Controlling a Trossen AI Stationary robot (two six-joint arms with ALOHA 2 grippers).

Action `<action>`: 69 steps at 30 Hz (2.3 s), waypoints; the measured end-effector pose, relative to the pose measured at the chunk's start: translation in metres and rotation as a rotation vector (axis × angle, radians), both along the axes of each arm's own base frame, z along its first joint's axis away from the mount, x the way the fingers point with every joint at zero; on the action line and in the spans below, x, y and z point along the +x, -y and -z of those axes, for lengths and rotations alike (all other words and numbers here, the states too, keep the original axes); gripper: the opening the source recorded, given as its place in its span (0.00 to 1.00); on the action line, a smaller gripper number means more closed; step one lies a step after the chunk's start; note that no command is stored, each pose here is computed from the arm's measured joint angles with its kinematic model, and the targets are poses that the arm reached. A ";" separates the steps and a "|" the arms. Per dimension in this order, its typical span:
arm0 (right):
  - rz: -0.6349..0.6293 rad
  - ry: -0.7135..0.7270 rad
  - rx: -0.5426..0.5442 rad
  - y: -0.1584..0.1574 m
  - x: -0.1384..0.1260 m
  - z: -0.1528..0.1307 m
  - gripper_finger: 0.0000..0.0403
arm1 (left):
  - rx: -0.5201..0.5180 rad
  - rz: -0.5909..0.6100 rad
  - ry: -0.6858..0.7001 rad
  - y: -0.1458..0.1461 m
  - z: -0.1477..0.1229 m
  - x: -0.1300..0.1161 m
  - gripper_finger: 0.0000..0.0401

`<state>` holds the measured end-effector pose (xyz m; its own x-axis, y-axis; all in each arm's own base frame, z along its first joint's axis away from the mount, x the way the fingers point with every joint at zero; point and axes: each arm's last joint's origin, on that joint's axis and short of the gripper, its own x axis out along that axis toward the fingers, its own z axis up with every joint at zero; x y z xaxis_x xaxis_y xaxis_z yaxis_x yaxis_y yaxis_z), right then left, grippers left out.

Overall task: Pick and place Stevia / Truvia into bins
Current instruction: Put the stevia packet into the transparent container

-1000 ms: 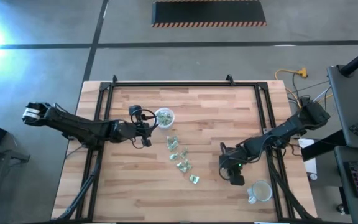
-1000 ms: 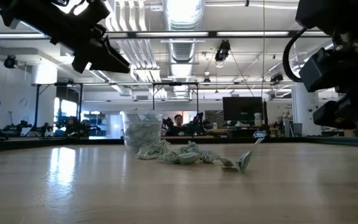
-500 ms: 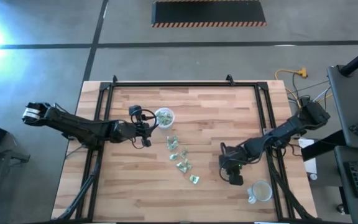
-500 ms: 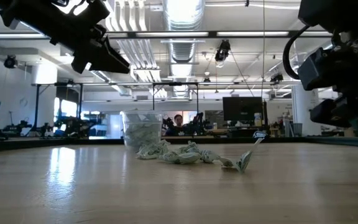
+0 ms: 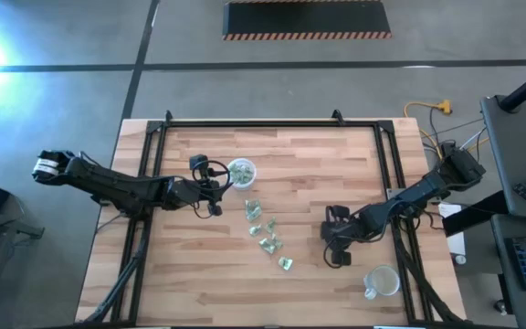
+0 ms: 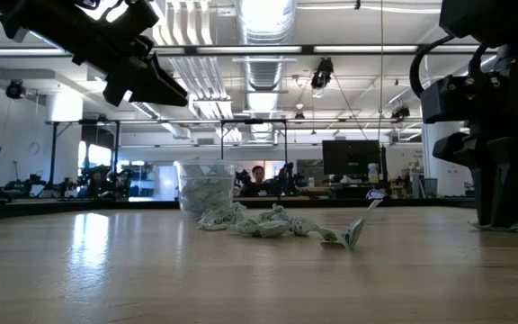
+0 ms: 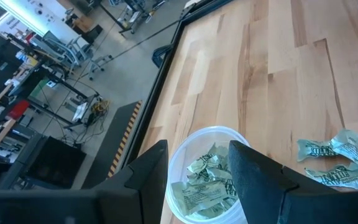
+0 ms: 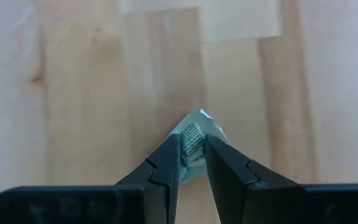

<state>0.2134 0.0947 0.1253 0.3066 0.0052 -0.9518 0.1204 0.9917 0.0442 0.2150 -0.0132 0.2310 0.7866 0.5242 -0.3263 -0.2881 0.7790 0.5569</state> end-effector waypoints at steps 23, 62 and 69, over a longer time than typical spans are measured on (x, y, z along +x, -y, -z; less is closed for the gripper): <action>-0.063 0.092 -0.181 0.004 0.004 -0.001 0.02 | 0.000 0.000 0.000 0.000 0.000 0.000 0.38; -0.170 1.061 -0.471 0.148 0.091 -0.081 0.02 | 0.085 -0.124 -0.112 -0.004 0.008 -0.007 0.38; -0.192 1.012 -0.433 0.166 0.138 -0.070 0.02 | 0.087 -0.128 -0.114 -0.004 0.008 -0.007 0.38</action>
<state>0.3513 -0.0712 0.1952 0.9710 -0.1357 -0.1969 0.0677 0.9456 -0.3182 0.2076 -0.0090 0.2226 0.6721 0.6478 -0.3586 -0.3125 0.6873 0.6557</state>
